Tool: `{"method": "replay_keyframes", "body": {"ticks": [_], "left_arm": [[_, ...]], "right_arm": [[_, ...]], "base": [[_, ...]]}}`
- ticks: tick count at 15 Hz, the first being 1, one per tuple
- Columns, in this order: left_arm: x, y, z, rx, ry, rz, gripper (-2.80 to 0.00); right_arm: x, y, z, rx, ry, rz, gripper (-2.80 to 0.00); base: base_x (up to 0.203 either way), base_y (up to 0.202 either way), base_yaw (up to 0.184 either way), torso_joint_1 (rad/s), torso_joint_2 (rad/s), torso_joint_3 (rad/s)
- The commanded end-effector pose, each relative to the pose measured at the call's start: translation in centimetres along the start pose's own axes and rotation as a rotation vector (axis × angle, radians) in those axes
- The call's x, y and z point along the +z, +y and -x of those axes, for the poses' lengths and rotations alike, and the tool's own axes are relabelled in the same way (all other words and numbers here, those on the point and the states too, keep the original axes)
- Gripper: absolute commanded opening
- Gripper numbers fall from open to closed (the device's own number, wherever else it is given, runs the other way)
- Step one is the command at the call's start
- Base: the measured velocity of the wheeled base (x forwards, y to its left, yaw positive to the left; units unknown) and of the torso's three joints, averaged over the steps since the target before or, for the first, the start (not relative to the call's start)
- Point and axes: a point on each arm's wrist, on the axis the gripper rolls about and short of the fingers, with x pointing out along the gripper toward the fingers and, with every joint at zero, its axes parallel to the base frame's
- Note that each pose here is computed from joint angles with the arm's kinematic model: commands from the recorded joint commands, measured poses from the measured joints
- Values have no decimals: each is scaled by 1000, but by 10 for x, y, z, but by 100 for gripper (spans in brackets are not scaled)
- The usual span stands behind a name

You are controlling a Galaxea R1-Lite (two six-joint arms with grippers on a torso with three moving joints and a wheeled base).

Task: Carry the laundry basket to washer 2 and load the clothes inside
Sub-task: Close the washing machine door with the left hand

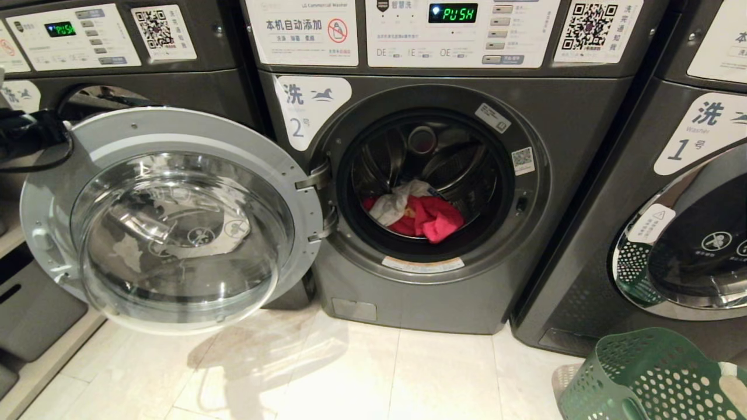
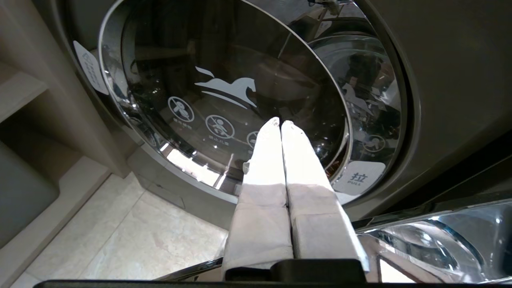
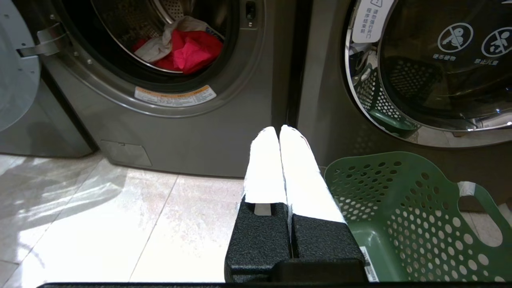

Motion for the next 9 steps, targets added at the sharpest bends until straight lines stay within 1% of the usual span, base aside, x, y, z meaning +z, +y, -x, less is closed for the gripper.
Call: {"method": "replay_keyframes", "body": {"ticks": [1, 2, 3, 5, 7, 9], "left_arm": [[-3, -6, -1, -28, 26, 12, -280], [4, -12, 8, -47, 31, 27, -280], [10, -20, 19, -67, 53, 52, -280], [24, -38, 45, -108, 83, 79, -280], [33, -61, 79, -166, 124, 92, -280], [38, -88, 124, -242, 175, 98, -280]], "right_arm": [[-9, 0, -2, 0, 34, 1, -280], [-9, 0, -2, 1, 34, 4, -280], [-9, 0, -2, 1, 34, 4, -280], [-9, 0, -2, 1, 34, 4, -280], [-9, 0, -2, 3, 34, 10, -280], [-9, 0, -2, 0, 34, 8, -280]], "base": [[0, 0, 0, 0, 0, 0], [0, 0, 0, 0, 0, 0], [0, 0, 0, 0, 0, 0], [0, 0, 0, 0, 0, 0], [0, 0, 0, 0, 0, 0], [0, 0, 0, 0, 0, 0]]}}
